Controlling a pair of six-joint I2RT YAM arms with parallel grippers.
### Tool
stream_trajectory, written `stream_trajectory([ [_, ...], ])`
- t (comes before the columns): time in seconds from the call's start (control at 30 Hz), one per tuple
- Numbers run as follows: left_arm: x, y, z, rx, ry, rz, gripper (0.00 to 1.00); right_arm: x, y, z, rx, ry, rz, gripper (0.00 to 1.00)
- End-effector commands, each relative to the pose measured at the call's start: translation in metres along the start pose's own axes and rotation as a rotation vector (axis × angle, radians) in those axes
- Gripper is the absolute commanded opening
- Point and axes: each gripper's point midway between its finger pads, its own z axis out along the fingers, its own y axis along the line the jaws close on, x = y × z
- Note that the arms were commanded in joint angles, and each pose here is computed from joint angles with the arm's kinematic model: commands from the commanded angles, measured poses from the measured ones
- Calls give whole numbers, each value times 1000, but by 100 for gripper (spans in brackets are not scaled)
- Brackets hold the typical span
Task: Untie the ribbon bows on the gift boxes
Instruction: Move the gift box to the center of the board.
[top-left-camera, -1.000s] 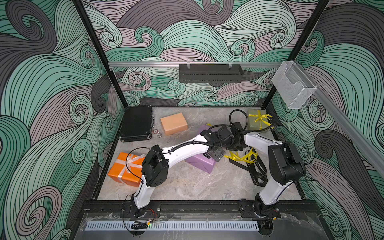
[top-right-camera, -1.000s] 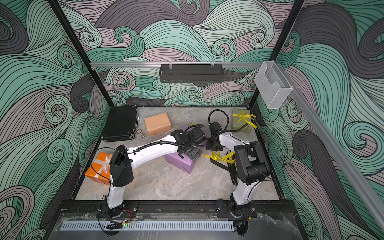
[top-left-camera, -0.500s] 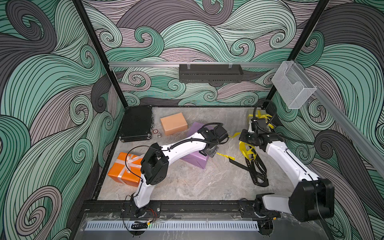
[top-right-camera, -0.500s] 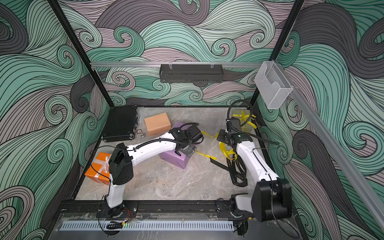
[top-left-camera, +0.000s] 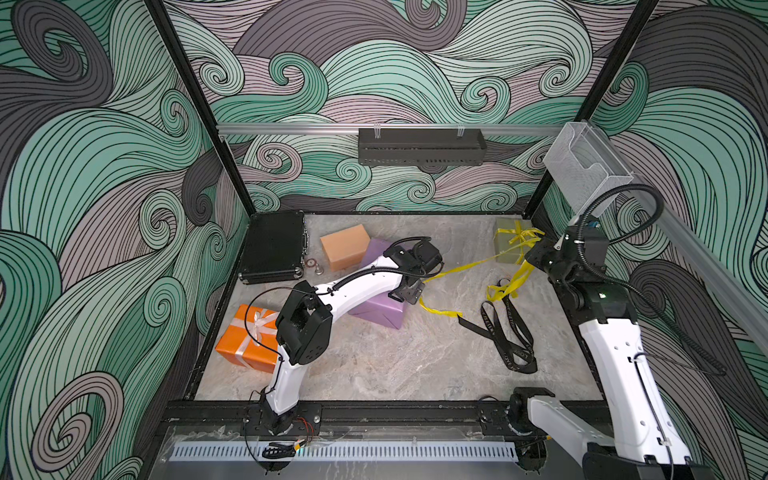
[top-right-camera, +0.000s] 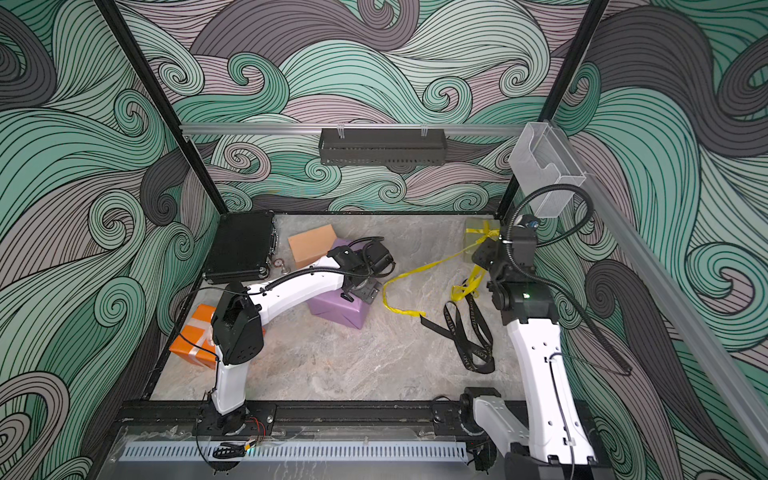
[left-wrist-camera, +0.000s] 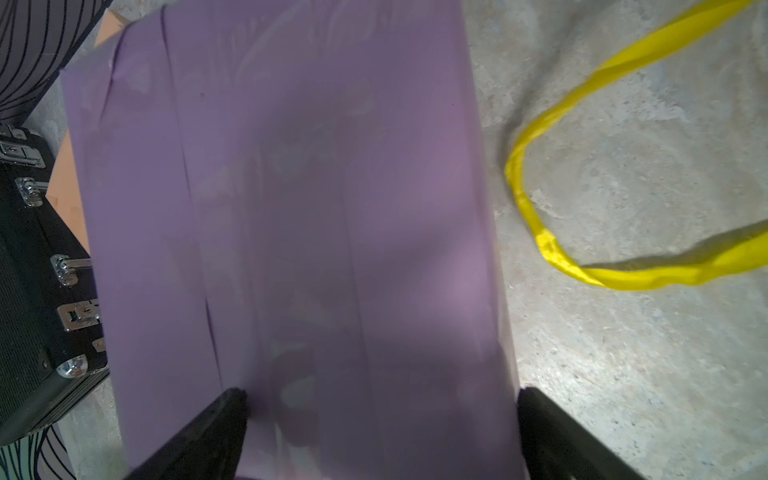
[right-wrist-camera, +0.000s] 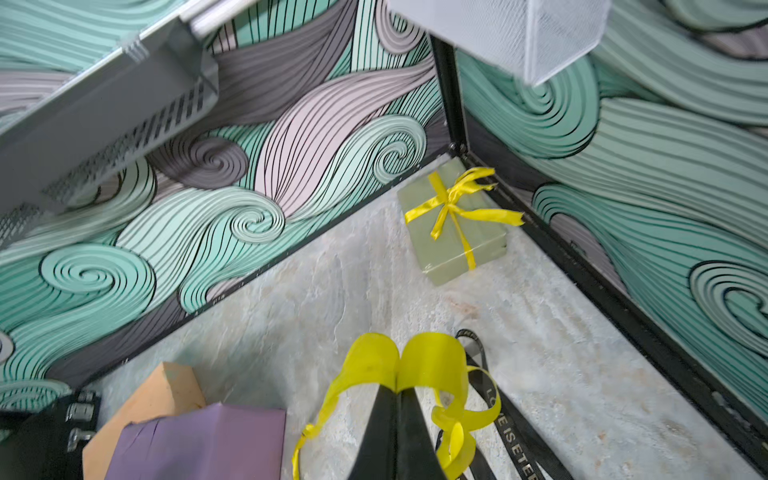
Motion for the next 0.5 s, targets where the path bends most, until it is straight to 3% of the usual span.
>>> stream_trajectory([
  [0.0,12,15,-2,-10,46,-38,98,-27,-13,-16,70,-77,44,0],
  [0.13,12,11,-2,26,51,-48,98,-45,0,-18,30,-77,49,0],
  [0.27,9,4,-5,76,43,-58,98,-40,18,-7,-37,-6,27,0],
  [0.37,7,1,-6,98,35,-62,98,-21,19,5,-47,56,16,0],
  [0.47,6,-1,-7,110,32,-64,98,21,17,20,-59,166,0,0],
])
